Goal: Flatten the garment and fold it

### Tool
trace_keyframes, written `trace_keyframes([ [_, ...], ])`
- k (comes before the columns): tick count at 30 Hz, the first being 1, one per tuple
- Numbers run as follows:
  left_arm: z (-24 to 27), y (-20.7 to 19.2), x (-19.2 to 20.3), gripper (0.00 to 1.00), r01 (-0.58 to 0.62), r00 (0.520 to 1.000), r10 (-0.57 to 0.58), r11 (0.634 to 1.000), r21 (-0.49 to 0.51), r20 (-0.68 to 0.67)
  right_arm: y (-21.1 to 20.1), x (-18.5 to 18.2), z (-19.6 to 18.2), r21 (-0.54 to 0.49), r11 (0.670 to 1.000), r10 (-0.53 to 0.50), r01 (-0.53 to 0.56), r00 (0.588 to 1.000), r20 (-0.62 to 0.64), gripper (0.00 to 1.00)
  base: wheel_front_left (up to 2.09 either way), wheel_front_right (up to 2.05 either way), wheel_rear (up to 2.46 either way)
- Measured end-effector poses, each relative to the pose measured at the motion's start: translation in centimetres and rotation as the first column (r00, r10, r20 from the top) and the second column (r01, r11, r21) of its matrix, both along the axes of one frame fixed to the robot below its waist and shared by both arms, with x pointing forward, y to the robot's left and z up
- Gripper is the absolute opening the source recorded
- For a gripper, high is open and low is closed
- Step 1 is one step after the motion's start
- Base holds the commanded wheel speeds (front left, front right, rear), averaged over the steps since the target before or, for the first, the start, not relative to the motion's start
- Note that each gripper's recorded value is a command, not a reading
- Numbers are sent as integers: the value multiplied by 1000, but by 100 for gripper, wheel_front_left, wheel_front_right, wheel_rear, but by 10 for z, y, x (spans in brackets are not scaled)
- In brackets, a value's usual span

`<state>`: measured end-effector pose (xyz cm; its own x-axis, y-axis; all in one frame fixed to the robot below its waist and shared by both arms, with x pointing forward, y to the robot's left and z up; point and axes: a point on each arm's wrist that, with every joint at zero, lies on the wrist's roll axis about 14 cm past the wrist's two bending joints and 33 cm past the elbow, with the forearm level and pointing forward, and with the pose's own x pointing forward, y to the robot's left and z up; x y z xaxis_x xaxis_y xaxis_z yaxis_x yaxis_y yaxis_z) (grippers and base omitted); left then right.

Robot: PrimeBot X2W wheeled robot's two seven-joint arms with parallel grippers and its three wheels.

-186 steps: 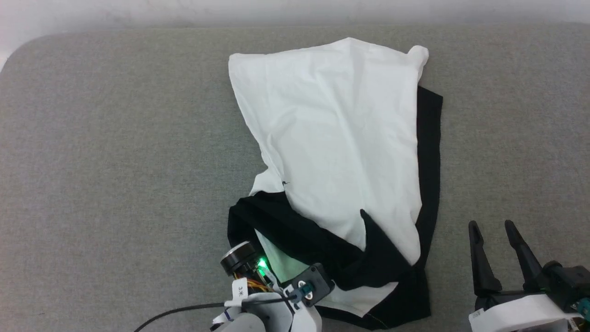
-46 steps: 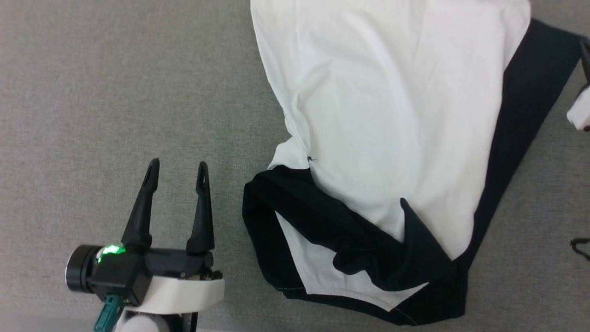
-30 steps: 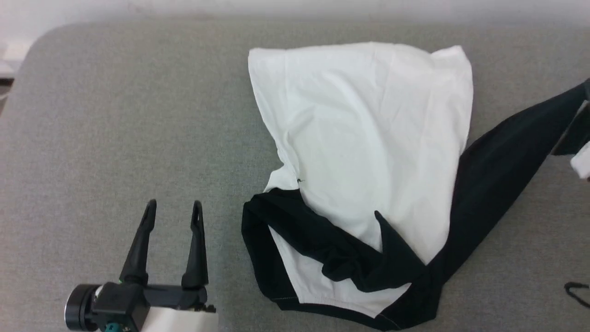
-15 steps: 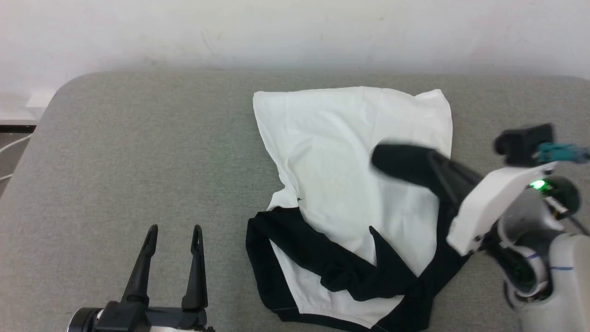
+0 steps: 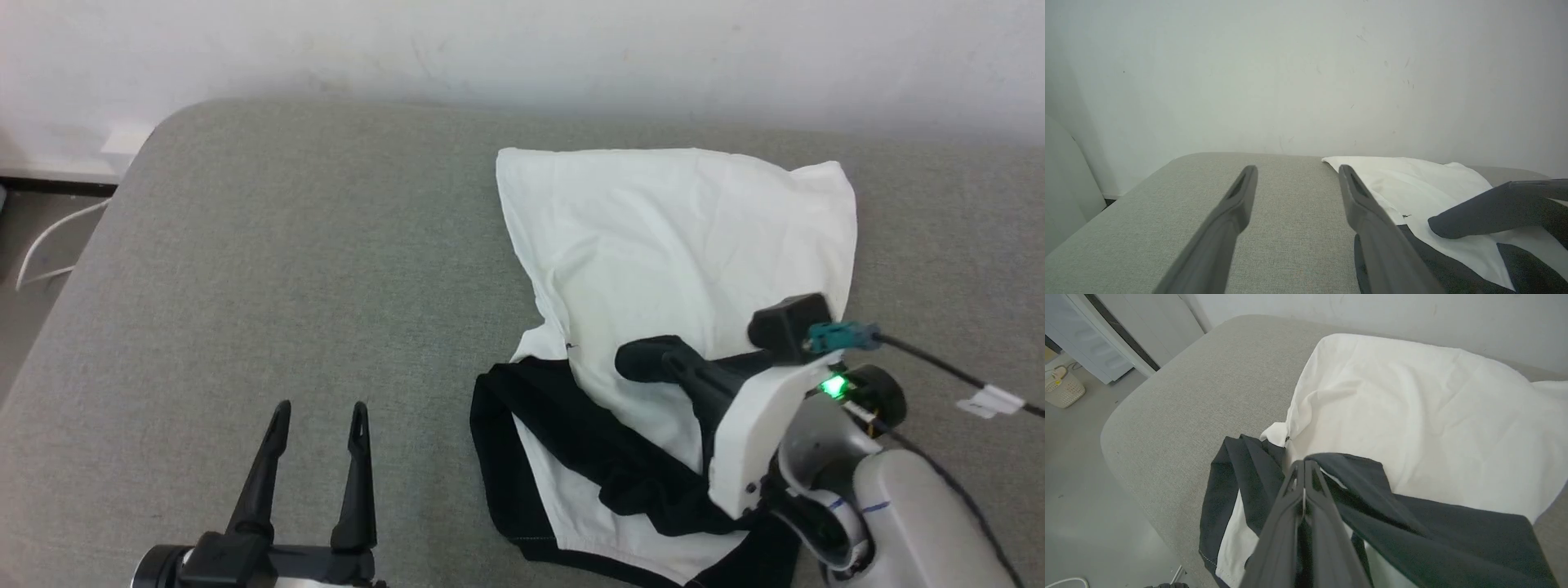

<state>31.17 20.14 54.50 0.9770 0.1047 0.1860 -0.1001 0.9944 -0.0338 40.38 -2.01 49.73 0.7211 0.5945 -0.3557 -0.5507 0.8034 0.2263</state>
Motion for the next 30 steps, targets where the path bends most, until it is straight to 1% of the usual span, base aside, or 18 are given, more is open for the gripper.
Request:
trace_keyframes([
  [2,-1,1,0,100,-3,1000,3,1000,-4,-2,5,-2,-6,-4,1000,15,-15,1000,-13,0,0,0,0],
  [3,-2,2,-1,100,-9,1000,9,1000,-11,-5,15,-9,-18,-15,999,50,-51,998,-42,0,0,0,0],
  [5,-3,3,-1,100,-12,1000,12,1000,-16,-9,23,-15,-29,-28,996,82,-84,994,-67,0,0,0,0],
  [9,-5,3,0,100,-15,1000,14,1000,-16,-16,34,-25,-53,-51,992,110,-118,985,-134,0,0,0,0],
  [12,-5,2,0,100,-13,1000,13,1000,-18,-19,41,-31,-70,-88,985,132,-150,975,-177,0,0,0,0],
  [19,-9,1,0,100,-15,999,15,1000,-20,-30,52,-49,-102,-183,952,199,-244,952,-234,0,0,0,0],
  [25,-10,1,3,100,-14,999,13,999,-28,-32,58,-61,-124,-261,909,256,-326,929,-269,0,0,0,0],
  [27,-10,1,3,100,-17,999,16,999,-28,-32,58,-60,-127,-269,905,257,-331,927,-273,0,0,0,0],
  [30,-11,3,3,100,-22,999,21,999,-28,-35,56,-58,-131,-269,907,249,-324,928,-278,0,0,0,0],
])
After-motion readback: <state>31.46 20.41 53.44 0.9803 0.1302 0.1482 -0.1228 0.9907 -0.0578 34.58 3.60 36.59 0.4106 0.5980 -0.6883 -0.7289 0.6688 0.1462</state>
